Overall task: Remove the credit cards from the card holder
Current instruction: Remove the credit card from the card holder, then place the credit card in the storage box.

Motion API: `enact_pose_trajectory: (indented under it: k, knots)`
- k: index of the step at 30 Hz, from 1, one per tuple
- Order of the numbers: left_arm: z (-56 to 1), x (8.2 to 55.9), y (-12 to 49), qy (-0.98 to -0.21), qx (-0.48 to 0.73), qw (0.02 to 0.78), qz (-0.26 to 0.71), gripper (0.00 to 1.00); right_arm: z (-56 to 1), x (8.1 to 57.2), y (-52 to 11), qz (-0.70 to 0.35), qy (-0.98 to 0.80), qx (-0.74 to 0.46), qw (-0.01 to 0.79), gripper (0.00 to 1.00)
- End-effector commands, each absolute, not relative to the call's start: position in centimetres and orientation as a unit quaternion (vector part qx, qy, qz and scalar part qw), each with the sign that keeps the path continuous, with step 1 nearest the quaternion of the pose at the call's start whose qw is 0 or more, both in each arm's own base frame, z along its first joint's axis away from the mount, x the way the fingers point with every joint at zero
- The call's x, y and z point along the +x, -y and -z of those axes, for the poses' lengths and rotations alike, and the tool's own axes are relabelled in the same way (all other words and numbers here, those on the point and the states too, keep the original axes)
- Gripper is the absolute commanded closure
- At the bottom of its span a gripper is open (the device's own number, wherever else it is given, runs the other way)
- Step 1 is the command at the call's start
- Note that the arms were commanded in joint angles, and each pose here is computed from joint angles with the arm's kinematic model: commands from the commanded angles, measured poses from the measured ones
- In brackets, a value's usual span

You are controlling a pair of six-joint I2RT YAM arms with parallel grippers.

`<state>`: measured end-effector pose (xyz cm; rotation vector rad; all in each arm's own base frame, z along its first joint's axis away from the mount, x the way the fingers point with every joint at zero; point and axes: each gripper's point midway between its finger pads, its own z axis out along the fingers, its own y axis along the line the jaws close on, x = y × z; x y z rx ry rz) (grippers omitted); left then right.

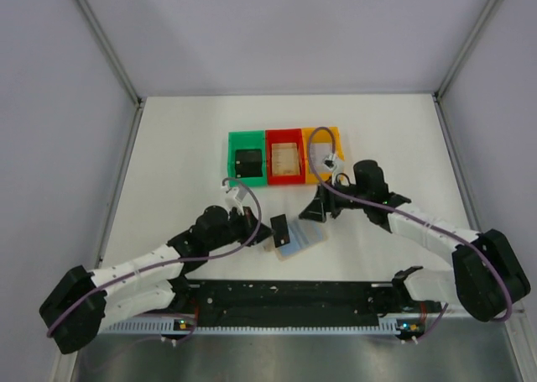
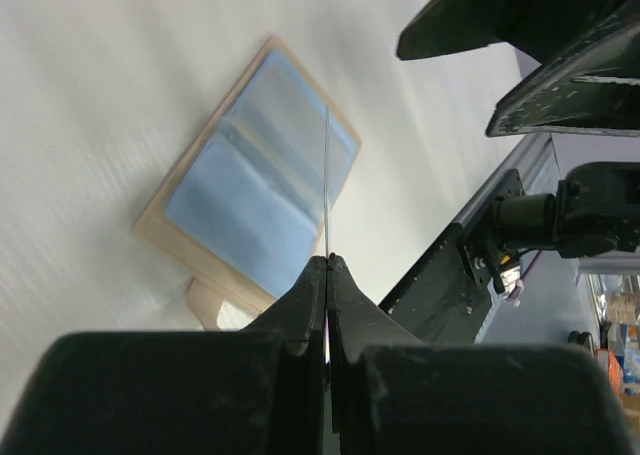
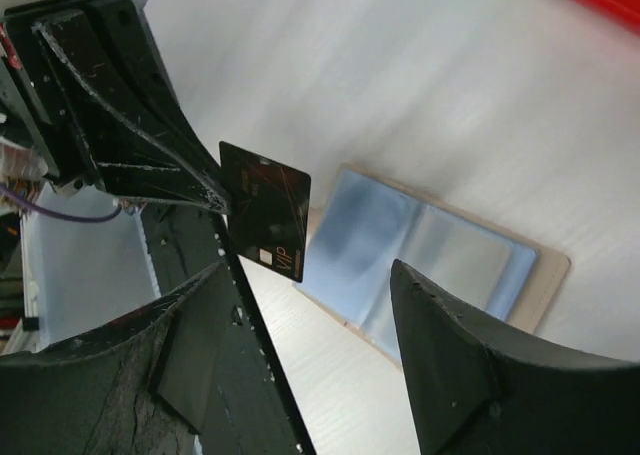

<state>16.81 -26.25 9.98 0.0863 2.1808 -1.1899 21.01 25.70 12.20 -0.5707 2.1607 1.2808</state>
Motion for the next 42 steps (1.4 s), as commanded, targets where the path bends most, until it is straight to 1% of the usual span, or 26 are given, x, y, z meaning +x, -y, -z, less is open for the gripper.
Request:
enact_pose_trajectory:
  k: [1, 8, 11, 13, 14, 17, 18, 19, 21, 23, 26, 28, 30, 35, 37, 42]
  knots:
    - [-14.4, 16.4, 27.3, -0.783, 0.126, 0.363, 0.489, 1.00, -15.1, 19.8, -27.7, -0.508, -0.747, -0.319, 0.288, 0.34]
    - [-16.9, 15.0, 28.7, -0.745, 0.194, 0.359, 0.528, 1.00, -17.0, 16.6, -30.3, -0.557, -0.679, -0.403, 0.257, 0.36]
    - [-17.7, 14.5, 29.2, -0.734, 0.219, 0.353, 0.538, 1.00, -16.9, 16.1, -30.7, -0.565, -0.670, -0.415, 0.245, 0.43]
    - [-18.3, 14.2, 29.5, -0.726, 0.231, 0.350, 0.545, 1.00, -17.1, 16.1, -30.8, -0.568, -0.666, -0.417, 0.244, 0.50]
    - [-18.6, 14.1, 29.6, -0.722, 0.236, 0.351, 0.548, 1.00, -17.1, 16.0, -30.8, -0.570, -0.665, -0.418, 0.243, 0.55]
    - [-19.1, 14.4, 29.5, -0.721, 0.238, 0.360, 0.542, 1.00, -17.5, 15.7, -30.9, -0.574, -0.658, -0.422, 0.243, 0.87]
    - [-19.1, 14.6, 29.3, -0.724, 0.234, 0.365, 0.537, 1.00, -17.7, 15.7, -30.8, -0.576, -0.656, -0.421, 0.246, 0.95]
    - [-19.2, 15.2, 29.1, -0.729, 0.224, 0.375, 0.527, 0.94, -17.9, 15.6, -30.8, -0.580, -0.652, -0.421, 0.248, 0.98]
    - [-19.0, 16.3, 28.1, -0.746, 0.189, 0.396, 0.501, 0.73, -18.4, 15.7, -30.9, -0.583, -0.649, -0.413, 0.261, 1.00]
    - [-19.4, 17.4, 27.0, -0.746, 0.153, 0.424, 0.490, 0.56, -19.5, 15.8, -31.0, -0.594, -0.641, -0.396, 0.281, 1.00]
    - [-20.8, 18.2, 25.4, -0.723, 0.102, 0.471, 0.495, 0.38, -21.0, 16.2, -31.0, -0.605, -0.634, -0.362, 0.318, 1.00]
    - [-21.7, 18.3, 24.7, -0.702, 0.080, 0.494, 0.507, 0.30, -22.3, 17.0, -31.0, -0.611, -0.622, -0.332, 0.361, 1.00]
    - [-22.6, 17.9, 24.3, -0.678, 0.072, 0.509, 0.526, 0.27, -23.7, 17.2, -30.7, -0.625, -0.606, -0.302, 0.388, 1.00]
    - [-24.0, 16.5, 24.6, -0.635, 0.093, 0.516, 0.568, 0.26, -26.4, 17.7, -30.0, -0.651, -0.577, -0.239, 0.433, 1.00]
    - [-24.7, 15.9, 24.9, -0.614, 0.108, 0.519, 0.585, 0.26, -27.3, 17.8, -29.7, -0.662, -0.566, -0.220, 0.440, 1.00]
    - [-25.5, 15.4, 25.9, -0.597, 0.122, 0.507, 0.610, 0.28, -28.4, 17.5, -29.4, -0.678, -0.548, -0.205, 0.445, 1.00]
